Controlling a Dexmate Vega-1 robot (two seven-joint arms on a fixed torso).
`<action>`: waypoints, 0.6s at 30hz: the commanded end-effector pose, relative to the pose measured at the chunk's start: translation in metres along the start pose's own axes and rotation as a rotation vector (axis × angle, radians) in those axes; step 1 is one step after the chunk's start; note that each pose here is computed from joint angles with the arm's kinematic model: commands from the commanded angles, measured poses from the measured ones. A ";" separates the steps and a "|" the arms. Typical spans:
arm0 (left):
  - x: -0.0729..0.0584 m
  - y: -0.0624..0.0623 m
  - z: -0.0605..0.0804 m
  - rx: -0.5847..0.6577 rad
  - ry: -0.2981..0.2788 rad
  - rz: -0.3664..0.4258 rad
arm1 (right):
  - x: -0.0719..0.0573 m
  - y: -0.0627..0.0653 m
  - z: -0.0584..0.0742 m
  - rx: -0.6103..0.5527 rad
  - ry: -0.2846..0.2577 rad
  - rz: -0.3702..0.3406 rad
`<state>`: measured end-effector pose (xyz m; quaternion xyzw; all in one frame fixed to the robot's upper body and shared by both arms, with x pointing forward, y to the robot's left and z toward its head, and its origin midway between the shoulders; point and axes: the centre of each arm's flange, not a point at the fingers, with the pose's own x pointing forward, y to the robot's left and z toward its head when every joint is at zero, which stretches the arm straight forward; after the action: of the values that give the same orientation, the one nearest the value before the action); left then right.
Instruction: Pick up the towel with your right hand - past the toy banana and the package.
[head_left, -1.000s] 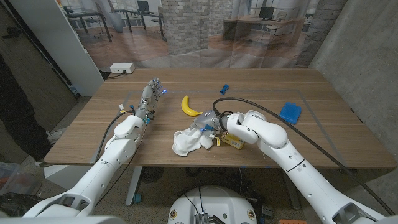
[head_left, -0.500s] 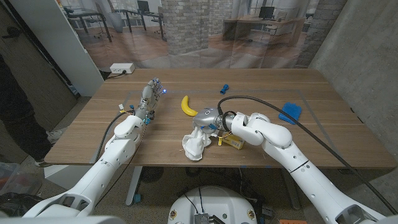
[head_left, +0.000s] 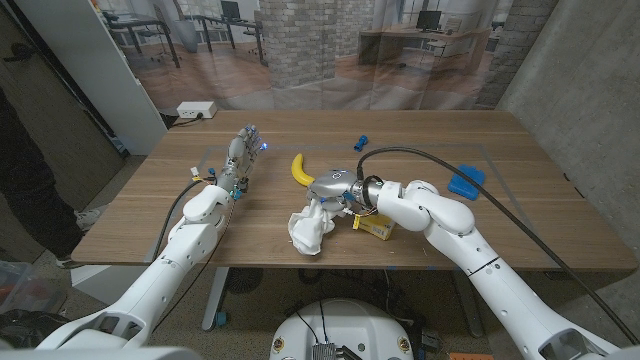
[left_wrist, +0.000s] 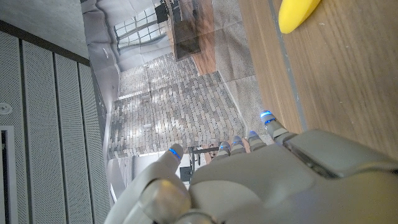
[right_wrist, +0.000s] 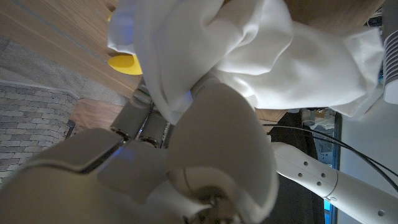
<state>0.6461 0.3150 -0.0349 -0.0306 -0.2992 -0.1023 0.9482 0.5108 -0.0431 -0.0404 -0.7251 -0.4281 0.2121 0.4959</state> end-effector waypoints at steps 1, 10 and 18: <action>-0.001 -0.002 0.001 0.001 0.000 -0.006 | -0.007 -0.006 -0.003 0.053 -0.004 -0.101; -0.003 -0.002 0.001 0.003 0.001 -0.003 | -0.010 -0.011 -0.003 0.045 -0.001 -0.164; -0.005 -0.001 0.002 0.004 0.000 0.001 | -0.012 -0.017 -0.003 0.033 -0.004 -0.212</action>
<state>0.6426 0.3140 -0.0355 -0.0284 -0.3001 -0.1039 0.9478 0.5032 -0.0499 -0.0305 -0.6807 -0.4777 0.1849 0.5237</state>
